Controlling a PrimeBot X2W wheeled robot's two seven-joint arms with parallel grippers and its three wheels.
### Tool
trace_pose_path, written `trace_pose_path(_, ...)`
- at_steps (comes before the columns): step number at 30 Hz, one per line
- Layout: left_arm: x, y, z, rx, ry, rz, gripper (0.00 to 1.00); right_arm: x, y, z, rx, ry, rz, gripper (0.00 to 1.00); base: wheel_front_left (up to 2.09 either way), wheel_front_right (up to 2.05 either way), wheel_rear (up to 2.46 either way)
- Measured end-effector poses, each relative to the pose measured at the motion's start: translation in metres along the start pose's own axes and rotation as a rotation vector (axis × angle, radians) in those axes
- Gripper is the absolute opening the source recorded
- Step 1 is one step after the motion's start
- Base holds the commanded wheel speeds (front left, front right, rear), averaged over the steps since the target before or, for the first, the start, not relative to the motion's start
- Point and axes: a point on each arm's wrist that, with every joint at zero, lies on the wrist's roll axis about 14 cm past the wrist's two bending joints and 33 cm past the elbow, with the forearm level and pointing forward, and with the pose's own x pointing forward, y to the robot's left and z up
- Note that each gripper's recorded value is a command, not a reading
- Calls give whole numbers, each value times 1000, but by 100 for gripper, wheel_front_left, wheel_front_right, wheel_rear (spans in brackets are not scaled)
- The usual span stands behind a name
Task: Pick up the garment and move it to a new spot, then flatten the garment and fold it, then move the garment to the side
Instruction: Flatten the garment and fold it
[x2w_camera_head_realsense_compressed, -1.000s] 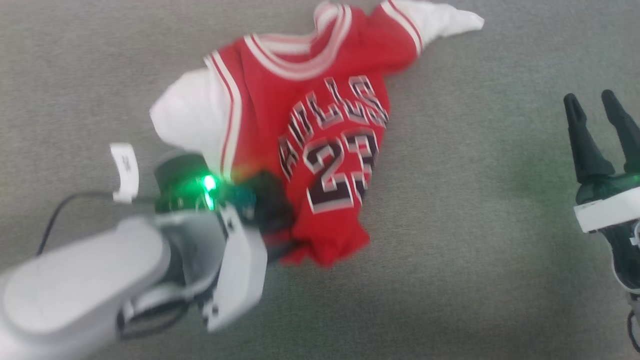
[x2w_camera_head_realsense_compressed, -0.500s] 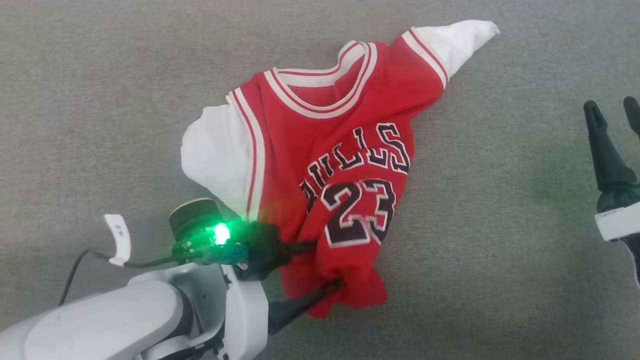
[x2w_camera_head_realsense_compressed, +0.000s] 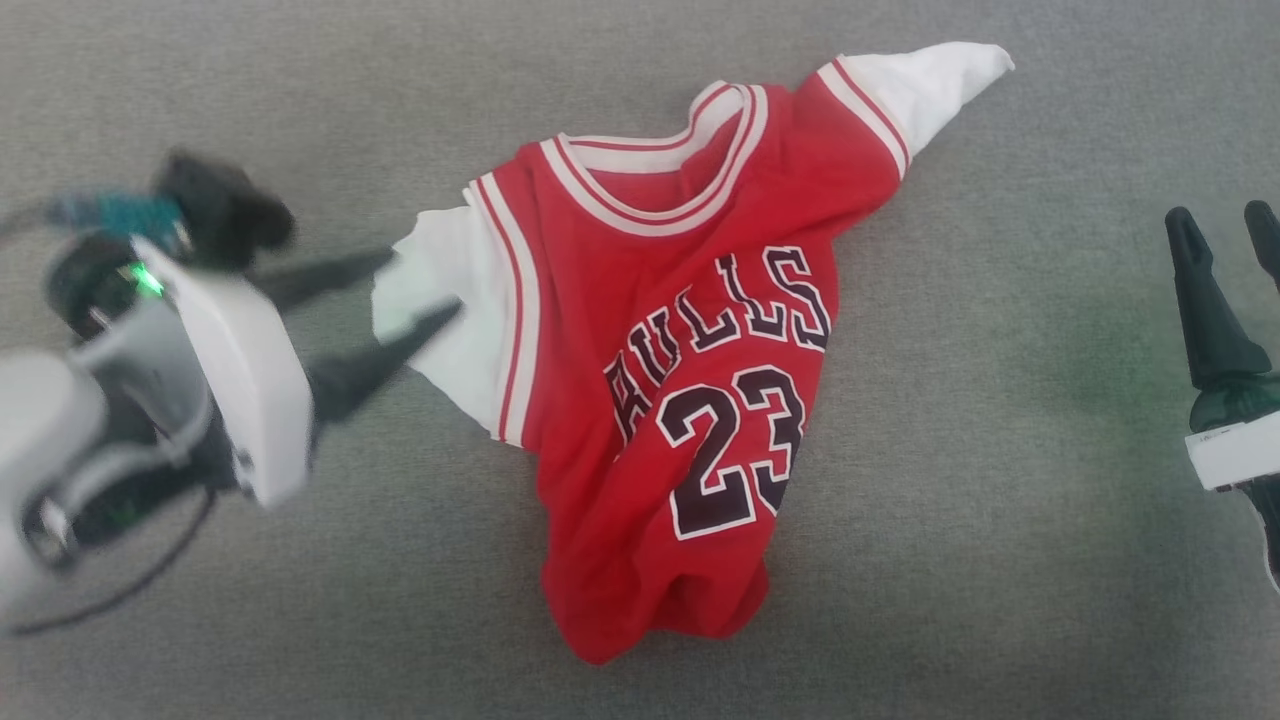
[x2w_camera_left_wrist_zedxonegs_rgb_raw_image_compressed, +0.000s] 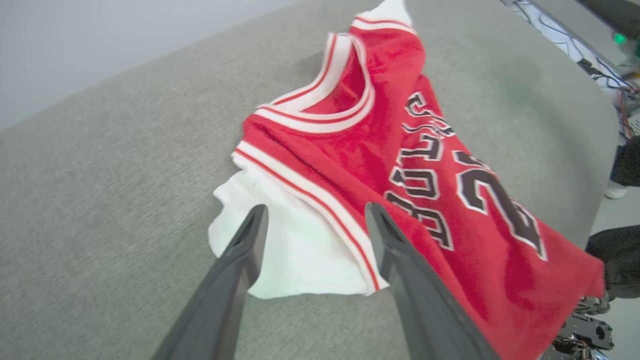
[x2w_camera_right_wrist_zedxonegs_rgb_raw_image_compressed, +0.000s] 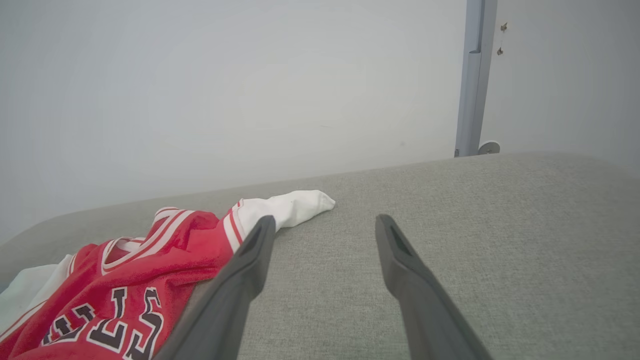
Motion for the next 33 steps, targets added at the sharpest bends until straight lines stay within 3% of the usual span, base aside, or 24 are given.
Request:
trace_pose_path(9, 26, 78, -46, -139, 343, 168, 100, -3, -11, -4, 2, 4, -36, 100, 0, 0, 0)
trace_pose_path(14, 49, 68, -65, -291, 419, 96, 97, -11, -24, -6, -2, 8, -79, 100, 0, 0, 0)
trace_pose_path(15, 54, 64, -64, -325, 414, 74, 55, -11, -27, -6, -3, 7, -87, 100, 0, 0, 0)
trace_pose_path(17, 59, 61, -63, -365, 401, 52, 0, -12, -30, -7, -5, 7, -97, 100, 0, 0, 0)
trace_pose_path(23, 57, 74, -64, -371, 382, 88, 0, -10, -29, -12, -1, 16, -94, 100, 0, 0, 0)
trace_pose_path(27, 37, 128, -47, -262, 296, 271, 0, -4, -22, -12, 3, 15, -71, 100, 0, 0, 0)
trace_pose_path(33, 8, 180, -50, -214, 285, 473, 0, -4, -23, -11, -5, 21, -69, 100, 0, 0, 0)
